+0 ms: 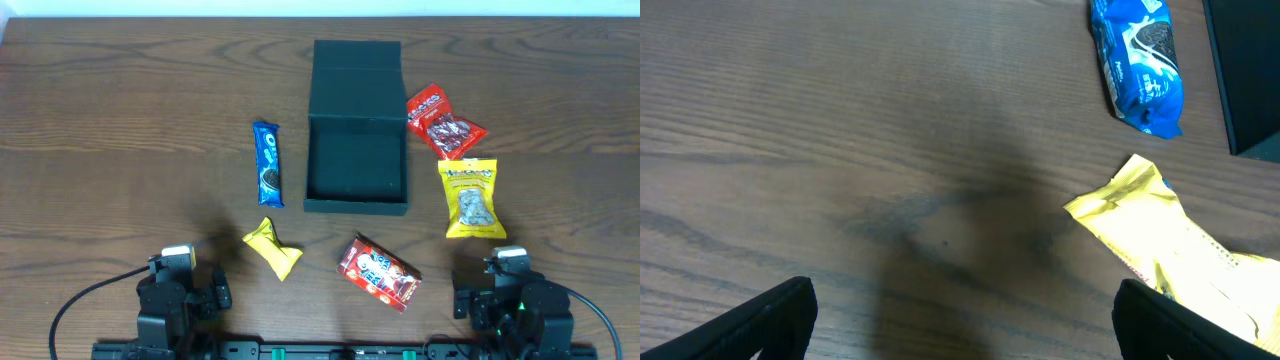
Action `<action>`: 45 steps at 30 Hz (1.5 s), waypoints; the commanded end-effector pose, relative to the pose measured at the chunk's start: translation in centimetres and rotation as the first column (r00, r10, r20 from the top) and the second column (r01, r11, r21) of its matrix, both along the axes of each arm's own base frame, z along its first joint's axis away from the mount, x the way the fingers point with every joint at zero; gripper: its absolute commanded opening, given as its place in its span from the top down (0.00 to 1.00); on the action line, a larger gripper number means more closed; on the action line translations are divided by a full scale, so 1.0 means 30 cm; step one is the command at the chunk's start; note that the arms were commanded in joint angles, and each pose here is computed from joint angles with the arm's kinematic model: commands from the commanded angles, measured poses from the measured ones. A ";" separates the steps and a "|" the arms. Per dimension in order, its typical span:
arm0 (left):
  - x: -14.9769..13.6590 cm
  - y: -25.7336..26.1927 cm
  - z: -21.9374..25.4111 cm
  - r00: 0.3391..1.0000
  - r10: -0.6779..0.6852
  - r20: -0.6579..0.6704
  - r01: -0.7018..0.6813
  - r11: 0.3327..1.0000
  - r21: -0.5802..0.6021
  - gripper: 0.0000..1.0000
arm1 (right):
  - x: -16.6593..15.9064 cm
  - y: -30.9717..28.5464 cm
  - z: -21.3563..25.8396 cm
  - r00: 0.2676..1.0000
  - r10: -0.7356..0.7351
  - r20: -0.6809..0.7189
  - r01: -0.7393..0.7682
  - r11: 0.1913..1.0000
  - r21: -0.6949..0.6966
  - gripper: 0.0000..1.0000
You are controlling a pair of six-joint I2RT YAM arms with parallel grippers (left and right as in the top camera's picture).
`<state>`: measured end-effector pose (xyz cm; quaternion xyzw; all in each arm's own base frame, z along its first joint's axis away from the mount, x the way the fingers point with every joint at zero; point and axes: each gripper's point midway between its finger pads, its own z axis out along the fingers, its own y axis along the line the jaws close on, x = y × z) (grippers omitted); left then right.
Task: Pack container
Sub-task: 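Move the right gripper toward the red Hacks candy bag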
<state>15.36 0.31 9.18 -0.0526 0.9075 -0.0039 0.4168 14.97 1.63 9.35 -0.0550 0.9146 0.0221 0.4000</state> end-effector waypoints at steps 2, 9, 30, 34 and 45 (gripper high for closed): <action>-0.015 0.005 -0.058 0.999 -0.005 -0.052 0.006 1.000 0.020 0.05 | -0.004 -0.008 -0.015 1.000 -0.028 -0.011 0.028 1.000 0.012 0.01; -0.015 0.005 -0.058 0.999 -0.005 -0.052 0.006 1.000 0.020 0.05 | -0.004 -0.008 -0.015 1.000 -0.028 -0.011 0.028 1.000 0.012 0.01; -0.015 0.005 -0.058 0.999 -0.005 -0.052 0.006 1.000 0.020 0.05 | 0.004 -0.008 -0.017 0.999 -0.027 -0.024 0.027 1.000 0.008 0.01; -0.015 0.005 -0.058 0.999 -0.005 -0.052 0.006 1.000 0.020 0.05 | 0.022 -0.008 -0.006 0.998 -0.028 -0.055 0.028 1.000 0.004 0.01; -0.015 0.005 -0.058 0.999 -0.005 -0.052 0.006 1.000 0.020 0.04 | 0.166 -0.059 0.311 0.994 -0.104 0.034 0.105 0.993 -0.057 0.01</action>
